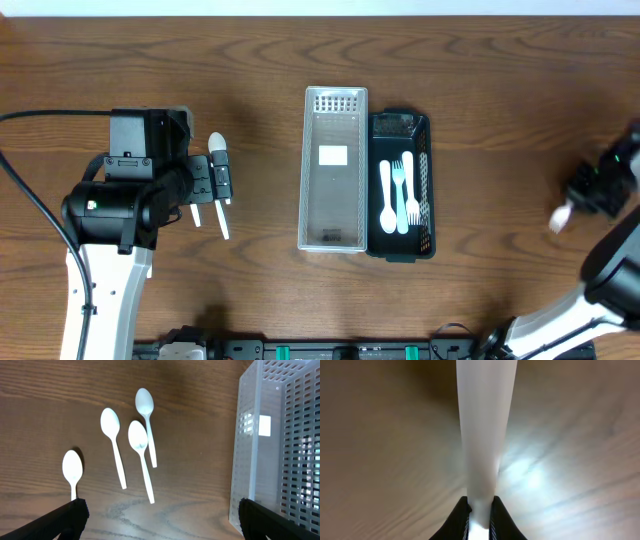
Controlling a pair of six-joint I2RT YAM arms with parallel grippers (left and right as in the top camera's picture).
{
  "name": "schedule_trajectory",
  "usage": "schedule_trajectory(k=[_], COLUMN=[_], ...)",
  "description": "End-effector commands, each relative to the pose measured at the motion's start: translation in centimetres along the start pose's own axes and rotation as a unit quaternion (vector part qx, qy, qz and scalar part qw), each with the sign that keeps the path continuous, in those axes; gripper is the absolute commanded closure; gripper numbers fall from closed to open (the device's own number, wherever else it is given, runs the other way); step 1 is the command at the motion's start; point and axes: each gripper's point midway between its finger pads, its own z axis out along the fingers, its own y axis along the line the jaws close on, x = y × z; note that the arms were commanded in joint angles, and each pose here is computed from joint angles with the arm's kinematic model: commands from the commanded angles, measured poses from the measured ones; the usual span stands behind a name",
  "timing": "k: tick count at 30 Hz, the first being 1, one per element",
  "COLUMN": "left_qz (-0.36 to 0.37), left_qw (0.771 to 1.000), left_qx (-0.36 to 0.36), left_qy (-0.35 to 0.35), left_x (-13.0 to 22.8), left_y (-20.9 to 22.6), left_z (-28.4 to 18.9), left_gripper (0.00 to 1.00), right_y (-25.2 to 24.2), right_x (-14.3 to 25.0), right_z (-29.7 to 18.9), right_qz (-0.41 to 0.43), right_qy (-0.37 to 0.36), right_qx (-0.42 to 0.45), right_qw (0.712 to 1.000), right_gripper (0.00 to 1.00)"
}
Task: Pack container
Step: 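Move the right gripper to the last white fork and grasp it, then place the fork into the green basket with the right gripper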
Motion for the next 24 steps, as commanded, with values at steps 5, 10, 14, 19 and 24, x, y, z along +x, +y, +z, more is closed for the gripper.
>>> schedule_trajectory(k=[5,10,14,19,24], left_qz=[0.008,0.008,0.008,0.008,0.008], left_qw=[1.0,1.0,1.0,1.0,1.0], left_qx=[-0.004,-0.004,-0.004,-0.004,-0.004], left_qy=[-0.007,-0.007,-0.007,-0.007,-0.007], left_x=[-0.5,-0.5,-0.5,-0.5,-0.5], left_y=[0.0,0.0,0.0,0.0,0.0], left_z=[-0.4,-0.4,-0.3,-0.4,-0.4], left_gripper=[0.02,0.02,0.02,0.02,0.02], right_y=[13.6,21.1,24.5,26.8,27.5], right_x=[2.6,9.0,12.8,16.1,17.9], right_z=[-12.9,-13.8,-12.2,-8.1,-3.4], right_qz=[-0.145,-0.231,-0.279,-0.328,-0.344], right_qy=[-0.161,-0.152,-0.126,-0.075,-0.022], right_qx=[-0.086,-0.124,-0.12,-0.09,-0.047], right_qw=[0.972,0.953,0.944,0.937,0.938], right_gripper=[0.95,0.96,0.95,0.94,0.94])
